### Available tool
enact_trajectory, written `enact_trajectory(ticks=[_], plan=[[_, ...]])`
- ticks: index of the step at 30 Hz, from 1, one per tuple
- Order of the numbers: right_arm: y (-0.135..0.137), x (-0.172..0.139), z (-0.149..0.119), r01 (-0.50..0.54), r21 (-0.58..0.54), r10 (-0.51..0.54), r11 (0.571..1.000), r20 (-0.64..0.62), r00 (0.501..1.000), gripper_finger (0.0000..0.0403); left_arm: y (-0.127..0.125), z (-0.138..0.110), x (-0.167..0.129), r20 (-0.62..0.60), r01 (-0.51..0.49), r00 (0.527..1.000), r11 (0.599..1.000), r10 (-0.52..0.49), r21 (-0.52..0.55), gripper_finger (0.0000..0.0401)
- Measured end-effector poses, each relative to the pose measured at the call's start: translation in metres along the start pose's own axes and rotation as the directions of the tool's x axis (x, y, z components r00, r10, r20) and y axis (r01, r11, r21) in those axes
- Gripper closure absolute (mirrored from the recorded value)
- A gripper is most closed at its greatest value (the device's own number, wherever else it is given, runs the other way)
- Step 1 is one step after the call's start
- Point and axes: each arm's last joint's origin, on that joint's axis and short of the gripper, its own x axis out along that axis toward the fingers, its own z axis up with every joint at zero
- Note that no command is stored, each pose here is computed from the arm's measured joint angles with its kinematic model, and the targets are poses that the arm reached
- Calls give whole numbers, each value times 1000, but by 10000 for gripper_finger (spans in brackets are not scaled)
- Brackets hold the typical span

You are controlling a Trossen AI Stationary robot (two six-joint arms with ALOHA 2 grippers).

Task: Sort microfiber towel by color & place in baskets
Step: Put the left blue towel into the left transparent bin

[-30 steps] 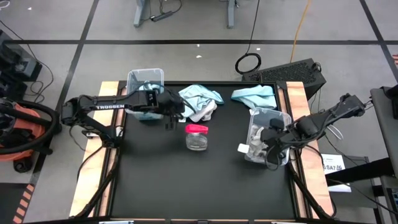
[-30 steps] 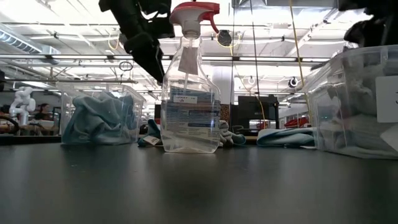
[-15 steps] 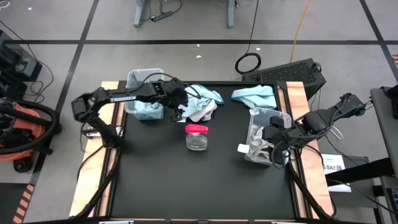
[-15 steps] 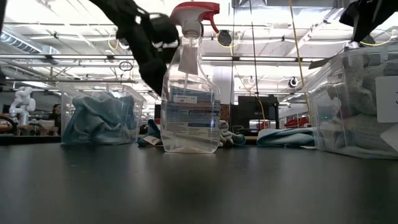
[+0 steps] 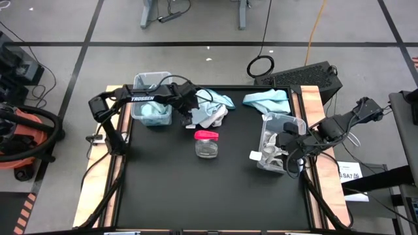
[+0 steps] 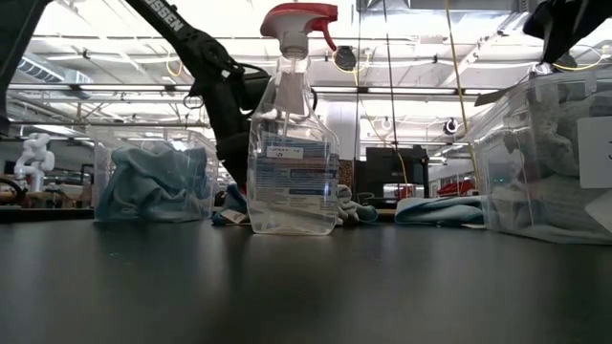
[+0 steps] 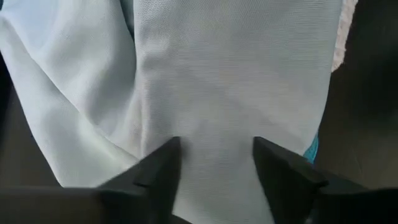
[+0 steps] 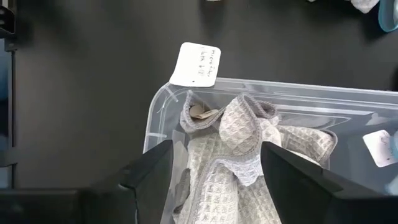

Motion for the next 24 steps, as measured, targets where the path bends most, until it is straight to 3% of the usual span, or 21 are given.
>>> enact_trajectory(ticks=[6, 7, 15, 24], plan=[[-1, 0, 0, 19, -13, -19, 1000, 13, 1000, 170, -2, -1, -3, -12, 6, 1000, 998, -5, 56, 370], [-1, 0, 0, 21, -13, -21, 1000, 15, 1000, 170, -2, -1, -3, -13, 6, 1000, 998, -5, 58, 385], [-1, 0, 0, 22, -16, -22, 1000, 15, 1000, 170, -3, 1, -23, 27, -53, 998, 997, 51, 62, 398], [-1, 0, 1, 34, -16, -34, 999, 25, 999, 170, -12, 6, -88, 213, -164, 965, 986, 152, 42, 400]])
